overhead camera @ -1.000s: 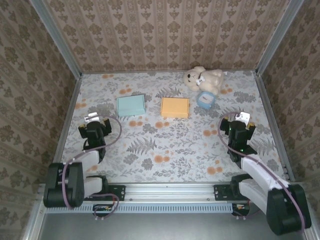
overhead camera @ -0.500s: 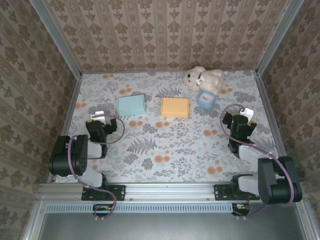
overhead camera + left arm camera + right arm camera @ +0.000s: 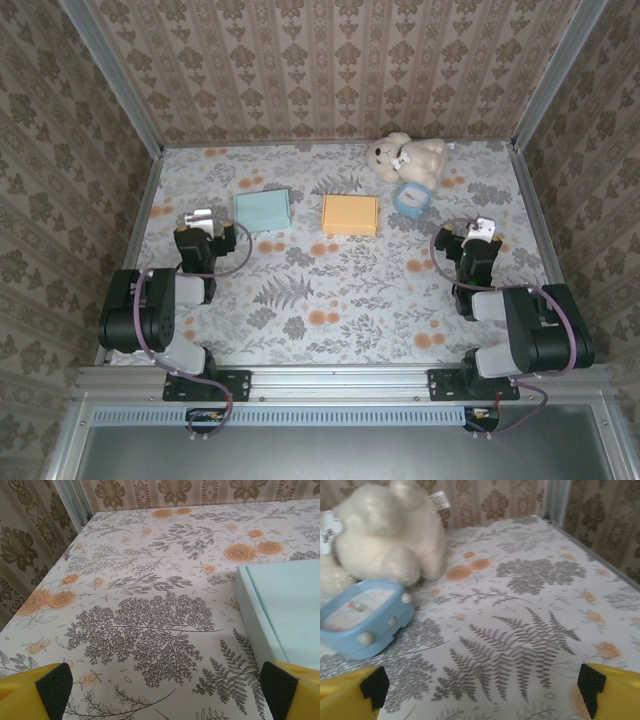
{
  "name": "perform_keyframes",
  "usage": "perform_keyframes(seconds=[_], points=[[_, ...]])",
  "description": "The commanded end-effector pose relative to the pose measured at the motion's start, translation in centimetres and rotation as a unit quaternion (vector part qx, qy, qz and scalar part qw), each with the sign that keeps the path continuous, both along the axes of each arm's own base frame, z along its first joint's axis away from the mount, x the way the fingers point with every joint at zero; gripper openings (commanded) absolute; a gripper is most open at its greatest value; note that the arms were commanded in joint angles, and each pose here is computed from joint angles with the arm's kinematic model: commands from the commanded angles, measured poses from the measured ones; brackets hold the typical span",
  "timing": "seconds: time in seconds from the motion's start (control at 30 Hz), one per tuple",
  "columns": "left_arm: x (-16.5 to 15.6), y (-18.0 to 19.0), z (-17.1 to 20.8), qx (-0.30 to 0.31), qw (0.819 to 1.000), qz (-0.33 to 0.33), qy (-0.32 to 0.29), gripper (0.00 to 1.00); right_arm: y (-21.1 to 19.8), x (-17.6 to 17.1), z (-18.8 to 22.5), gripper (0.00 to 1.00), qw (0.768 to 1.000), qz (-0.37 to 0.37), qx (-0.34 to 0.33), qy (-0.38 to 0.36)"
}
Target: Fold the paper box
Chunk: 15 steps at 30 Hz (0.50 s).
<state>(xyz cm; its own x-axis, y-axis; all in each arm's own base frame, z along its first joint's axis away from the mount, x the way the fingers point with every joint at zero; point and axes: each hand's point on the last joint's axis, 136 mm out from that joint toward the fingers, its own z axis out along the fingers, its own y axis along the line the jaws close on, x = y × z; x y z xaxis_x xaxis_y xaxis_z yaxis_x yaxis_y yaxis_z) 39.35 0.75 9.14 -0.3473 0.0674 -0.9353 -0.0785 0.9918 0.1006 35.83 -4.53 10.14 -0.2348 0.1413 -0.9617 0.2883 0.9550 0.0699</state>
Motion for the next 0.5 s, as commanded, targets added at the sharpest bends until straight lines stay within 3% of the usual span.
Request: perform_keyframes(seconds=[0.0, 0.07, 0.17, 0.47], points=[[0.3, 0.4, 0.6, 0.015, 1.000, 0.009, -0.005, 1.00, 3.8, 1.5, 1.0, 1.00, 0.992, 0.116, -0.026, -0.045], [0.3, 0.4, 0.6, 0.015, 1.000, 0.009, -0.005, 1.00, 5.0, 1.9, 0.9, 1.00, 0.988, 0.148, -0.033, -0.026], [0.3, 0.4, 0.6, 0.015, 1.000, 0.009, -0.005, 1.00, 3.5, 4.4, -0.4, 1.00, 0.993, 0.105, -0.020, 0.048], [0.3, 0.4, 0.5, 0.015, 1.000, 0.009, -0.004, 1.00, 4.2, 4.3, -0.4, 1.00, 0.991, 0.124, -0.021, 0.048]])
